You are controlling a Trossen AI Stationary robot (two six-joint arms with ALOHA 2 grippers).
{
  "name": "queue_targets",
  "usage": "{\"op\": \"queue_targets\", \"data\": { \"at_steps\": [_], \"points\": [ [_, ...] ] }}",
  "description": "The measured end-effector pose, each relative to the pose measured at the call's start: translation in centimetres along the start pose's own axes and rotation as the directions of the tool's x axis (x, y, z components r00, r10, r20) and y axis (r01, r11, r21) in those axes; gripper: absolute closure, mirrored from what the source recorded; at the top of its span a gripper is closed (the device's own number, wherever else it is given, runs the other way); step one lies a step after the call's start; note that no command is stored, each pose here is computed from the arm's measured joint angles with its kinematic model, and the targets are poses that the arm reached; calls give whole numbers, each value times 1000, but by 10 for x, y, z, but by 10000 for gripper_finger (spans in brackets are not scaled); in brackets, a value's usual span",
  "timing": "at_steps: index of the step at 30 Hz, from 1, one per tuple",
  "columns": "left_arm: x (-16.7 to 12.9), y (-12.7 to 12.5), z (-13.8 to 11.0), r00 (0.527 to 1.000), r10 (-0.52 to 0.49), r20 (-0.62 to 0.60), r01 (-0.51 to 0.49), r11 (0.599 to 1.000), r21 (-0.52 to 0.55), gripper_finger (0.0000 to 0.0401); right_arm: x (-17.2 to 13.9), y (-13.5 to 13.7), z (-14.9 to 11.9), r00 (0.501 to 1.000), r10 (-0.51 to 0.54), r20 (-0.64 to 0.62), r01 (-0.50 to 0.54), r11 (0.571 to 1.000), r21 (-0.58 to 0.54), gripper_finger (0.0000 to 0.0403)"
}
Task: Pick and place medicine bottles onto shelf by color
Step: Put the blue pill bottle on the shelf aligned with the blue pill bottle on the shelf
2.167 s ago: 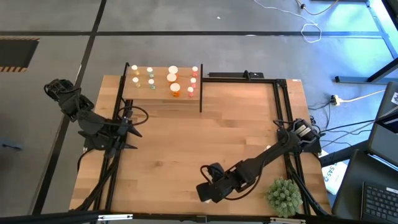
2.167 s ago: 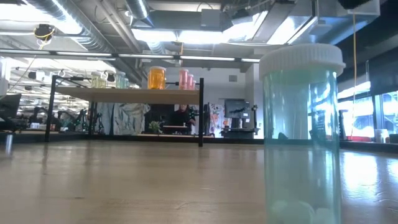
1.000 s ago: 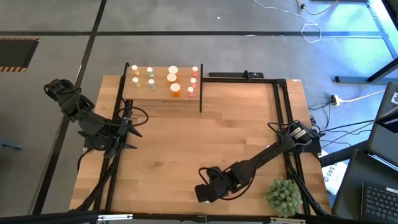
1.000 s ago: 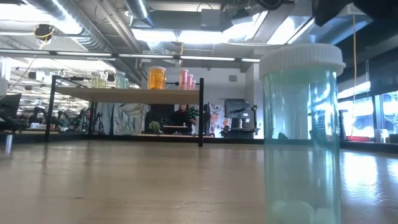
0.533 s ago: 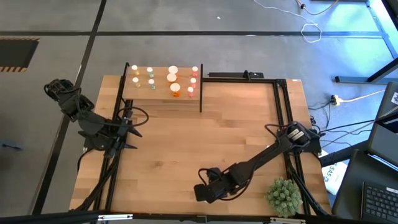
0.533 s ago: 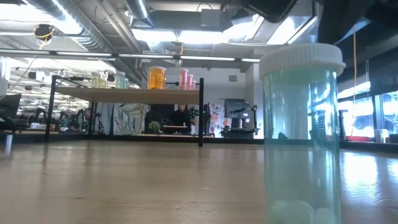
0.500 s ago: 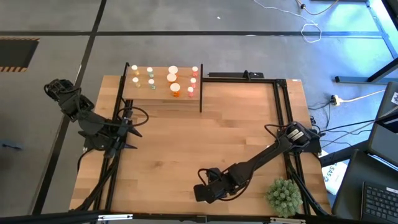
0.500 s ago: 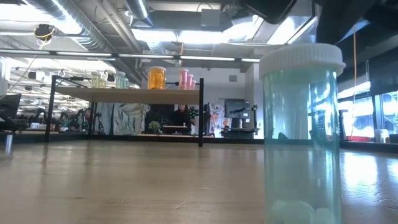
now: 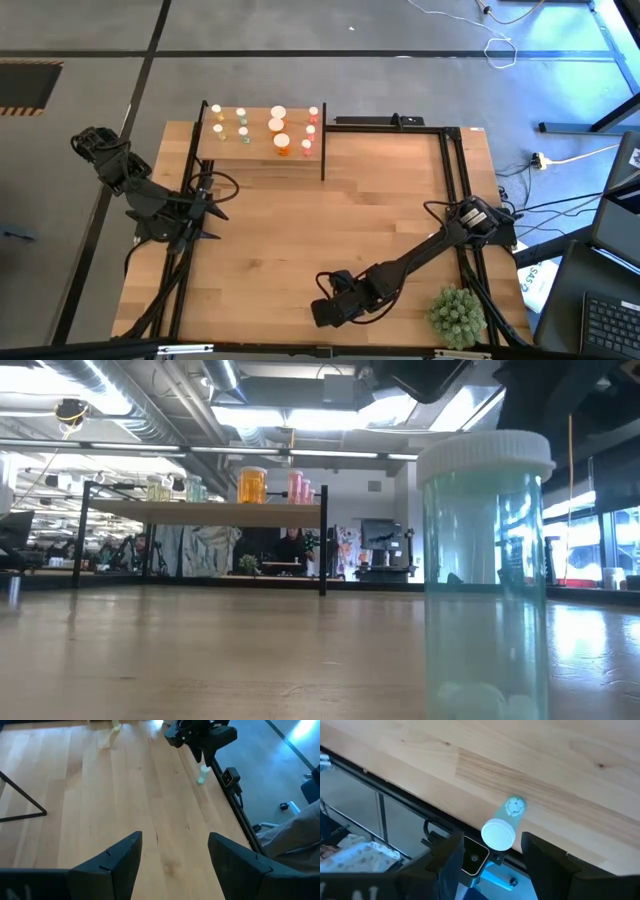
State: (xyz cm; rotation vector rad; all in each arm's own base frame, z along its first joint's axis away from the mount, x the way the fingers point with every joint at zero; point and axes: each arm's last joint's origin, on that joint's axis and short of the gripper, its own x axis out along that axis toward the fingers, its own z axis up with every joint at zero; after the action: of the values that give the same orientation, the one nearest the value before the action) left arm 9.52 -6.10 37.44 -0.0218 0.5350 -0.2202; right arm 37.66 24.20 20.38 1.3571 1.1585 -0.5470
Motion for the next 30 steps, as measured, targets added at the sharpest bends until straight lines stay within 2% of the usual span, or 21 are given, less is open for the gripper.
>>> {"op": "queue_targets", "data": {
  "at_steps": [6, 10, 16, 22, 24, 27, 30],
  "points": [
    [0, 0, 0, 1000, 0, 0, 0, 1000, 1, 177, -7, 4, -1, 1000, -16, 7, 17, 996, -92, 202],
    [0, 0, 0, 1000, 0, -1, 0, 1000, 1, 177, -28, 5, 2, 993, -114, 45, 118, 988, -105, 202],
    [0, 0, 0, 1000, 1, -1, -1, 1000, 2, 177, -74, -4, 6, 931, -341, 129, 356, 928, -115, 202],
    [0, 0, 0, 1000, 19, 8, -19, 1000, -5, 177, -108, -3, 12, 887, -430, 169, 455, 876, -161, 202],
    [0, 1, 1, 999, 42, 19, -41, 999, -21, 177, -116, -5, 15, 858, -470, 206, 502, 853, -143, 202],
    [0, 3, 2, 997, 71, 25, -70, 997, -37, 177, -124, -1, 20, 872, -418, 253, 458, 881, -122, 202],
    [3, 4, 2, 996, 90, 19, -89, 995, -50, 177, -135, 1, 25, 886, -389, 253, 432, 890, -146, 202]
  ]
}}
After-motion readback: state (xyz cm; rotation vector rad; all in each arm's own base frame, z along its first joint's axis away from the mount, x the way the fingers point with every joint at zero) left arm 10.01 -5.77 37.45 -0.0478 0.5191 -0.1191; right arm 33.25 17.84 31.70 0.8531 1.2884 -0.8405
